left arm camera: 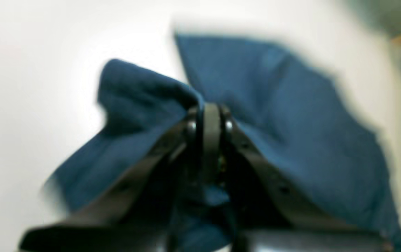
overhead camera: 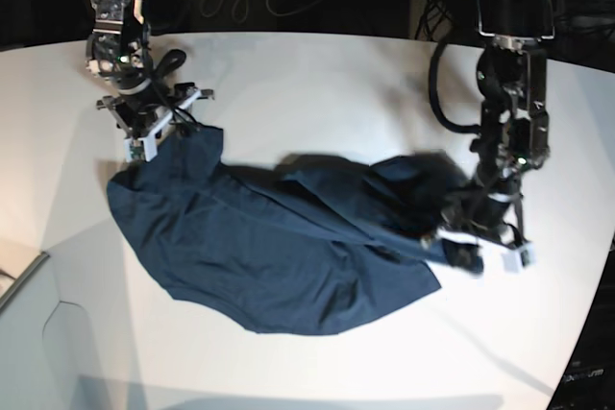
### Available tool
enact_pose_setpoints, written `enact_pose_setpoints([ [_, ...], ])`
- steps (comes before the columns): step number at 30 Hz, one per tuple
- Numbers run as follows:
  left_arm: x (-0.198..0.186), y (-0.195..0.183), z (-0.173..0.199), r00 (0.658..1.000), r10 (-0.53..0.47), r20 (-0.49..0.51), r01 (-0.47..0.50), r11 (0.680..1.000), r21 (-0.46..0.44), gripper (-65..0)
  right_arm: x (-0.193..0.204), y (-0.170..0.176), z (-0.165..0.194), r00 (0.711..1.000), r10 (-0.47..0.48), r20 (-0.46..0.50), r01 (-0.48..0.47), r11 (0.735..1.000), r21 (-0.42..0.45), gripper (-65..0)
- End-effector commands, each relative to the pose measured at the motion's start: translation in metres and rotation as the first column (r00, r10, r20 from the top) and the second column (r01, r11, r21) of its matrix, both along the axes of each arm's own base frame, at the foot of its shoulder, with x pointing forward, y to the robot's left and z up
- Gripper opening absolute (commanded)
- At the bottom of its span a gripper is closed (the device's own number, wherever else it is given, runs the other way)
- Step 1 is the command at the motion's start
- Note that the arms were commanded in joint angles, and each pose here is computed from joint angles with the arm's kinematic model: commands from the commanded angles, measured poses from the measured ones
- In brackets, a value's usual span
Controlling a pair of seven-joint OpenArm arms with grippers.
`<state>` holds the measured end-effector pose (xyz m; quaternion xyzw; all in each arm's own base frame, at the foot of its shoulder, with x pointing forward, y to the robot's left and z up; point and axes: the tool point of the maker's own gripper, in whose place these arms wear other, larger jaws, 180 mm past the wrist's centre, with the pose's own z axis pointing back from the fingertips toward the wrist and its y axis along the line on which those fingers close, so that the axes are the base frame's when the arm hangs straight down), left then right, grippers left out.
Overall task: Layout the t-shirt on the table in an organized manner, then fold the t-shirt properly
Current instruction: 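Grasp shirt edges with both grippers and stretch them apart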
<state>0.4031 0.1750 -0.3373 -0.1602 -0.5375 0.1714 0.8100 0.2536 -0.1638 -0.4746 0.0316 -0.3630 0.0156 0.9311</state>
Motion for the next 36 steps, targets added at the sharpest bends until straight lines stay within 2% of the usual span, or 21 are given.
enact_pose_setpoints([
  [1,0.012,0.01,0.04,0.993,0.015,0.117,-0.018,1.0,0.023,-64.9,-0.003,-0.001,-0.001,1.0,0.009,-0.02,-0.009,1.0,-0.006,-35.8],
  [4,0.015,0.008,0.095,0.968,0.005,0.25,-0.015,0.999,0.038,-64.9,-0.002,0.0,-0.001,1.0,0.008,-0.017,-0.008,1.0,-0.004,-35.8],
  [7,0.008,0.007,0.15,0.924,0.001,0.382,-0.024,0.998,0.054,-64.9,-0.004,0.001,-0.002,1.0,0.009,-0.02,-0.009,1.0,-0.002,-35.8],
  [10,-0.019,0.013,0.166,0.905,0.01,0.426,-0.042,0.997,0.065,-64.9,-0.005,0.0,-0.003,1.0,0.008,-0.023,-0.008,1.0,-0.002,-35.8],
  [14,-0.061,0.043,0.125,0.942,0.091,0.324,-0.122,0.989,0.078,-64.9,-0.005,-0.001,-0.003,1.0,0.007,-0.025,-0.007,1.0,-0.005,-35.8],
  [18,-0.108,0.069,0.048,0.976,0.188,0.111,-0.197,0.977,0.077,-64.9,-0.006,-0.001,-0.003,1.0,0.007,-0.027,-0.007,1.0,-0.004,-35.8],
  [22,-0.138,0.092,-0.024,0.96,0.269,-0.083,-0.264,0.962,0.065,-64.4,-0.007,0.002,-0.004,1.0,0.01,-0.028,-0.01,1.0,0.002,-35.8],
  [25,-0.152,0.102,-0.057,0.936,0.305,-0.175,-0.305,0.952,0.025,-63.2,-0.006,0.003,-0.004,1.0,0.013,-0.028,-0.013,1.0,0.003,-35.8],
  [27,-0.159,0.11,-0.067,0.919,0.338,-0.204,-0.351,0.936,-0.034,-57.9,-0.007,0.003,-0.004,0.999,0.013,-0.029,-0.013,1.0,0.003,-35.8],
  [29,-0.162,0.117,-0.067,0.912,0.355,-0.205,-0.375,0.925,-0.065,-48.6,-0.012,0.003,-0.007,0.999,0.014,-0.038,-0.014,1.0,0.003,-35.8],
  [32,-0.161,0.124,-0.063,0.915,0.352,-0.197,-0.37,0.927,-0.059,-31.6,-0.013,0.003,-0.007,0.999,0.014,-0.038,-0.014,1.0,0.003,-35.8],
  [36,-0.173,0.131,-0.065,0.905,0.371,-0.21,-0.389,0.92,-0.049,-16.7,-0.014,0.003,-0.007,0.999,0.014,-0.042,-0.014,1.0,0.003,-35.8],
])
